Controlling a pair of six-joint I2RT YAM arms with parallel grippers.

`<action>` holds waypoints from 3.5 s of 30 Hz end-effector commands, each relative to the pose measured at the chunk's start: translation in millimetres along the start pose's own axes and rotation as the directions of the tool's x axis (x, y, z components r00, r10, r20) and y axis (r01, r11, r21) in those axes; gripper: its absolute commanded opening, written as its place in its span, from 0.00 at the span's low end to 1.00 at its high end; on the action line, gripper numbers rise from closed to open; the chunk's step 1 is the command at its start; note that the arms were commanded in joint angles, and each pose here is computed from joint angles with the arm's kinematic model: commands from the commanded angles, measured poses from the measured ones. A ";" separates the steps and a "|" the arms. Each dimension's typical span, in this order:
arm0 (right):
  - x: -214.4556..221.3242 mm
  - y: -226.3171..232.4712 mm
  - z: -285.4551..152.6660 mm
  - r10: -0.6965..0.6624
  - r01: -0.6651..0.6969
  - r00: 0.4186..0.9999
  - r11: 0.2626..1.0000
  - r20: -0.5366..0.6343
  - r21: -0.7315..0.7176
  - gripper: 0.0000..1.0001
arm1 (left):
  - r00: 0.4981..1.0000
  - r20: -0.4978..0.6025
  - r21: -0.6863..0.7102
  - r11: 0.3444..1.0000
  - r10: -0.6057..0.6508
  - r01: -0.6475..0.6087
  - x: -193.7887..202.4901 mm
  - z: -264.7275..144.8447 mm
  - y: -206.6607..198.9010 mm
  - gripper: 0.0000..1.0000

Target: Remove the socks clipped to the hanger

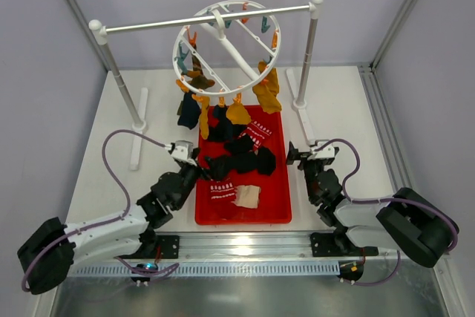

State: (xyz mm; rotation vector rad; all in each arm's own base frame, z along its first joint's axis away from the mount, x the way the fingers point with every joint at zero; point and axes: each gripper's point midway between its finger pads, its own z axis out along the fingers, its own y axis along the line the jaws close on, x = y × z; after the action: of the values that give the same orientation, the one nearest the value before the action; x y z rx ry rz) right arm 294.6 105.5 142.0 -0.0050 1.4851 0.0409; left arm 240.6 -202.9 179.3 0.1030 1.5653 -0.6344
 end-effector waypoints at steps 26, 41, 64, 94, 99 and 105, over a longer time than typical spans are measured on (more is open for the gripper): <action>-26.8 -2.4 -6.7 0.116 -0.115 0.987 0.993 0.113 -0.014 0.99 | 0.965 0.209 -0.415 0.908 0.160 -0.061 -28.4 57.7 45.1 0.58; -19.5 22.6 1.5 0.009 -0.001 0.997 0.995 0.074 -0.099 1.00 | 0.942 0.300 -0.303 0.951 0.153 -0.058 -38.2 53.6 32.3 0.00; -138.4 156.7 -33.8 0.058 0.001 0.994 0.837 0.090 -0.547 1.00 | 0.966 0.254 0.070 0.995 0.055 -0.075 -40.0 11.5 -15.1 0.00; -175.5 325.8 11.9 -0.127 0.020 0.986 0.747 -0.113 -0.664 0.99 | 0.979 0.182 0.108 0.988 0.090 -0.111 -38.8 -11.5 -13.0 0.00; -170.6 321.4 33.4 -0.142 0.067 0.986 0.820 -0.089 -0.568 0.99 | 0.981 0.178 0.131 0.986 0.077 -0.101 -37.2 -10.8 -17.3 0.00; -169.0 318.2 50.6 -0.154 0.109 0.987 0.869 -0.054 -0.482 0.98 | 0.981 0.182 0.138 0.986 0.071 -0.097 -37.9 -12.5 -18.3 0.00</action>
State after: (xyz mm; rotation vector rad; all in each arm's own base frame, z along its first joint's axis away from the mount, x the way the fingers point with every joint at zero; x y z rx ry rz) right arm 308.9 424.2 282.0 -0.6371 1.6119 0.3352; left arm 228.0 -198.7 202.1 0.2366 1.3874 -0.6288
